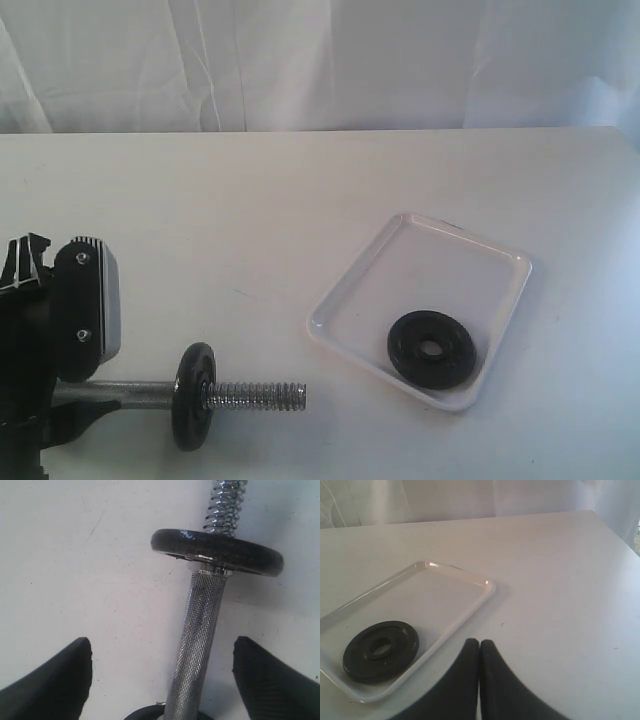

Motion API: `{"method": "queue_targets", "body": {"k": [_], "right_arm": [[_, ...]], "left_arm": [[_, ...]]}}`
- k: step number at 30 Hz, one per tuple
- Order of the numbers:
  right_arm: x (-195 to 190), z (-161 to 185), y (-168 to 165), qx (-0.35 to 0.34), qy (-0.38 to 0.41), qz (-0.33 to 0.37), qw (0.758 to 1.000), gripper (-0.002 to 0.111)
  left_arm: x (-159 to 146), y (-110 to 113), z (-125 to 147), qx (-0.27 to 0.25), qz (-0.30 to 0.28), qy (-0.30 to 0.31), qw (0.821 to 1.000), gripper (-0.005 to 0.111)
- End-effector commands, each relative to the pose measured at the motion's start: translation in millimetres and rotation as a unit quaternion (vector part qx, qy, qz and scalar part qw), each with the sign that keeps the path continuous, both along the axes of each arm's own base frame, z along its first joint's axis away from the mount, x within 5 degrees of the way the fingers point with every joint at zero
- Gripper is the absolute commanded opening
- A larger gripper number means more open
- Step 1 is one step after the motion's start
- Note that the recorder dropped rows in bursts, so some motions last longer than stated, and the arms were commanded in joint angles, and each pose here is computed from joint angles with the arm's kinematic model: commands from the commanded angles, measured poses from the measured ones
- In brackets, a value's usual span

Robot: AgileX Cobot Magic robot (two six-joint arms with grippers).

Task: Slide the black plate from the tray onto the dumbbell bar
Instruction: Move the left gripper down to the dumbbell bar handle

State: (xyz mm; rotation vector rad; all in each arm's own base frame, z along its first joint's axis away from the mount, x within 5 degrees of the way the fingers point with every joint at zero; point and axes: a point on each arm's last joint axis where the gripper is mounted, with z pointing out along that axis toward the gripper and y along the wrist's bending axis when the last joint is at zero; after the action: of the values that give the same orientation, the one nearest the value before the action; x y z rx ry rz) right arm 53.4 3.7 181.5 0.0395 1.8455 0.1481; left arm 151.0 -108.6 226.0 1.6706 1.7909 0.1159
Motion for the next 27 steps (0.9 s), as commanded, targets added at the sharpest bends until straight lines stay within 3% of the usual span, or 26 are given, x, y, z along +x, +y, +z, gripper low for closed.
{"method": "queue_targets", "body": {"k": [1, 7, 13, 18, 20, 27], "right_arm": [[0.1, 1.1, 0.1, -0.002, -0.011, 0.002, 1.0, 0.0], [0.1, 1.1, 0.1, -0.002, -0.011, 0.002, 1.0, 0.0], [0.1, 1.1, 0.1, -0.002, -0.011, 0.002, 1.0, 0.0], [0.1, 1.1, 0.1, -0.002, -0.011, 0.002, 1.0, 0.0], [0.1, 1.1, 0.1, -0.002, -0.011, 0.002, 1.0, 0.0], [0.1, 1.1, 0.1, -0.002, -0.011, 0.002, 1.0, 0.0]], "left_arm": [[-1.0, -0.5, -2.2, 0.0, -0.009, -0.009, 1.0, 0.079], [-0.9, -0.9, -1.9, -0.006, -0.005, -0.007, 1.0, 0.079], [-4.0, -4.6, -1.1, -0.056, 0.028, 0.032, 0.998, 0.079], [-5.5, -7.5, 9.3, -0.081, 0.076, 0.094, 0.989, 0.065], [-4.0, -9.6, 17.1, -0.089, 0.095, 0.115, 0.985, 0.064], [3.1, -19.4, 19.4, -0.028, 0.105, 0.214, 0.971, 0.065]]}}
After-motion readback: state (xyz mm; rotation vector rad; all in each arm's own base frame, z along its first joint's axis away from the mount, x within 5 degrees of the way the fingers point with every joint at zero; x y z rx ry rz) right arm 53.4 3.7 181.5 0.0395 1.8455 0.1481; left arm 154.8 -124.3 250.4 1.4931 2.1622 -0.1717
